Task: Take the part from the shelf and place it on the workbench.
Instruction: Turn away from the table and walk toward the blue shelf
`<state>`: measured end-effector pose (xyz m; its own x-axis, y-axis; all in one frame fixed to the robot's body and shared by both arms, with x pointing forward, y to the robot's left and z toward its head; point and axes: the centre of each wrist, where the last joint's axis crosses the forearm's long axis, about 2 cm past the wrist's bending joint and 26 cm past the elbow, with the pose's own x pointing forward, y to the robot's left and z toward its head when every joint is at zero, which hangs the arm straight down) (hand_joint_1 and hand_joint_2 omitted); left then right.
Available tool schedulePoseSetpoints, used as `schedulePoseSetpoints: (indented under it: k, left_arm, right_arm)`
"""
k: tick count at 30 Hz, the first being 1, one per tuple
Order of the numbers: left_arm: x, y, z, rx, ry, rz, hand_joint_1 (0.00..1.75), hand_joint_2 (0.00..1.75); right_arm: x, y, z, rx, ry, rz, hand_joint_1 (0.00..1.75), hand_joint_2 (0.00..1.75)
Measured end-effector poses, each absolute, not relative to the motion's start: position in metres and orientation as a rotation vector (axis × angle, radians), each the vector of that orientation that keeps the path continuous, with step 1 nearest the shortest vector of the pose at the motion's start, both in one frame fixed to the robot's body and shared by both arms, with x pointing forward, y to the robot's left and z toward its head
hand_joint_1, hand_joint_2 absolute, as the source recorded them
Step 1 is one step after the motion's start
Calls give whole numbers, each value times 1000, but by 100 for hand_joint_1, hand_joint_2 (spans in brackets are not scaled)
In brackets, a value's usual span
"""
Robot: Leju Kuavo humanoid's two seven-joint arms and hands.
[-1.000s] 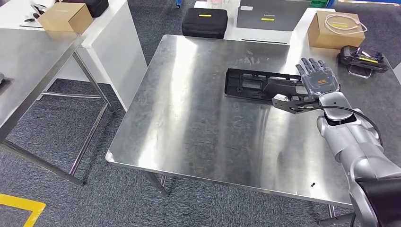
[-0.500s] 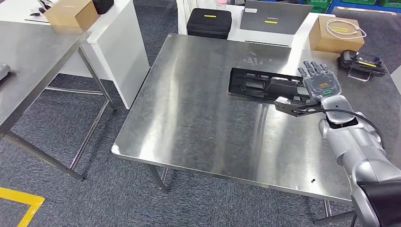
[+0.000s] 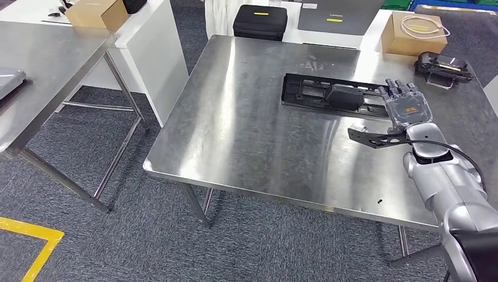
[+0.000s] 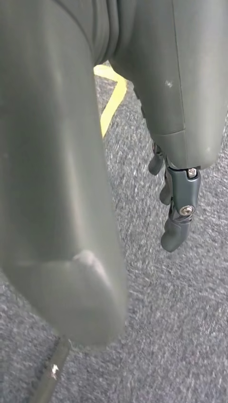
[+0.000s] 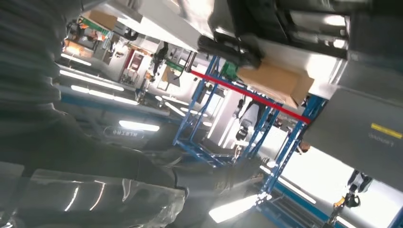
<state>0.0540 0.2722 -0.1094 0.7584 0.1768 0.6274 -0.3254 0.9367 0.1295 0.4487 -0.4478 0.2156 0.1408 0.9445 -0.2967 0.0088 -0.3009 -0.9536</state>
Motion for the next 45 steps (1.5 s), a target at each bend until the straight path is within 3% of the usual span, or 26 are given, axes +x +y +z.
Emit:
schedulePoseSetpoints:
  k: [37,41,45]
  left_arm:
    - [55,272,-109,231,-659,272,0,0]
    - [56,274,-109,235,-662,272,0,0]
    - [57,273,-109,237,-662,272,0,0]
  right_arm:
    - [426,-462,181,-1489,-871,1279,0,175]
    - [425,-464,180,-1491,-866,1271,0,0]
    - [421,-466,175,-1499,-862,1219,0,0]
